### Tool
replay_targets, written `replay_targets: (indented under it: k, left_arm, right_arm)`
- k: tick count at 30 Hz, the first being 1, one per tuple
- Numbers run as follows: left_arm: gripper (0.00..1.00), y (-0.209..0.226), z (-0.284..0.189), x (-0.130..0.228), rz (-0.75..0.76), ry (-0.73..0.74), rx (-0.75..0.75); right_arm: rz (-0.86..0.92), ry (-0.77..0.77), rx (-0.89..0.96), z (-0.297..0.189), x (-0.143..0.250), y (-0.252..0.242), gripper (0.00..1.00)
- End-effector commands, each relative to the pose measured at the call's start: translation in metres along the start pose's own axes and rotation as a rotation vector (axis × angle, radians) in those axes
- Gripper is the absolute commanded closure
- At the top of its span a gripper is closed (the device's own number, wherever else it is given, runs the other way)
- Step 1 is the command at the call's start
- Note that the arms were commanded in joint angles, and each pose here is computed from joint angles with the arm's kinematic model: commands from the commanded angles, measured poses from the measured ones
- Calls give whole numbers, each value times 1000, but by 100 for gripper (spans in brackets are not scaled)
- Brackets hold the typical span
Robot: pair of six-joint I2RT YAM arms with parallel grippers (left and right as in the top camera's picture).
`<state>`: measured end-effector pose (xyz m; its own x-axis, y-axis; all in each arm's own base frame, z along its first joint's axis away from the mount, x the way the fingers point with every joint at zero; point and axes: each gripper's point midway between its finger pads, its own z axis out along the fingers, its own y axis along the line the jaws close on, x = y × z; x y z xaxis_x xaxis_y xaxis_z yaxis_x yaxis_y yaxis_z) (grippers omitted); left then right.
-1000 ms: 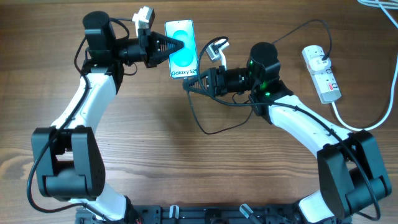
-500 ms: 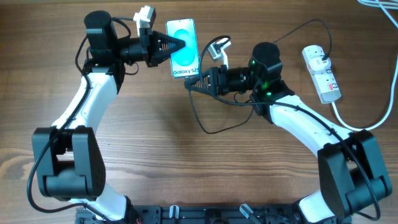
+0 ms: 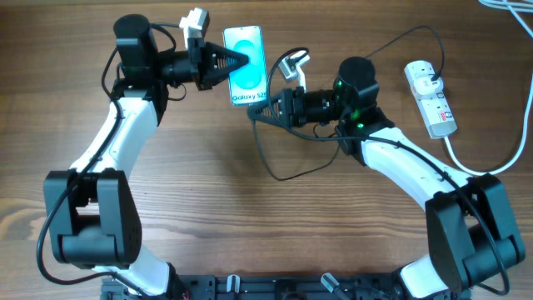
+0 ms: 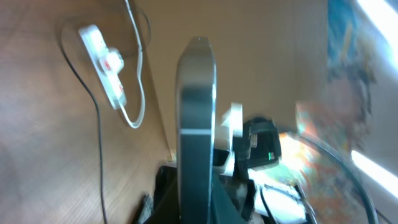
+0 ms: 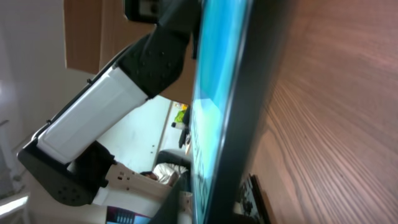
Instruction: Plug charger to phone and switch on socket
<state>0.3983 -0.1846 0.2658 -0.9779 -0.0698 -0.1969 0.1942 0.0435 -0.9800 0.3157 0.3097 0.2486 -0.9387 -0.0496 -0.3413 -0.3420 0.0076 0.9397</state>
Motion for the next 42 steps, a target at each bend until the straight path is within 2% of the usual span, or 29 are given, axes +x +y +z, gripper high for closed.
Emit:
replay_targets:
  k: [1, 2, 11, 19, 29, 31, 32, 34, 39, 42]
  left_arm:
    - [96, -22, 13, 30, 56, 148, 65]
    - [95, -22, 13, 30, 56, 148, 65]
    - [94, -22, 13, 30, 56, 149, 65]
    - [96, -19, 15, 33, 108, 154, 71]
    - [96, -15, 26, 43, 113, 179, 76]
    - [96, -15, 26, 43, 113, 179, 76]
    - [96, -15, 26, 43, 113, 179, 76]
    - [96, -14, 27, 41, 113, 170, 69]
    - [96, -13, 27, 39, 113, 160, 63]
    - [96, -12, 27, 39, 113, 158, 61]
  right_arm:
    - [-43, -94, 24, -7, -23, 4, 3]
    - [-43, -94, 24, -7, -23, 4, 0]
    - [-48, -91, 28, -7, -23, 2, 0]
    - [-55, -47, 115, -8, -7, -28, 0]
    - [-144, -30, 55, -7, -9, -11, 0]
    - [-145, -30, 55, -7, -9, -11, 11]
    - [-145, -30, 55, -7, -9, -11, 22]
    - [-144, -30, 55, -7, -9, -11, 57]
    - [-147, -31, 53, -7, -9, -10, 69]
    - [-146, -31, 53, -7, -9, -10, 82]
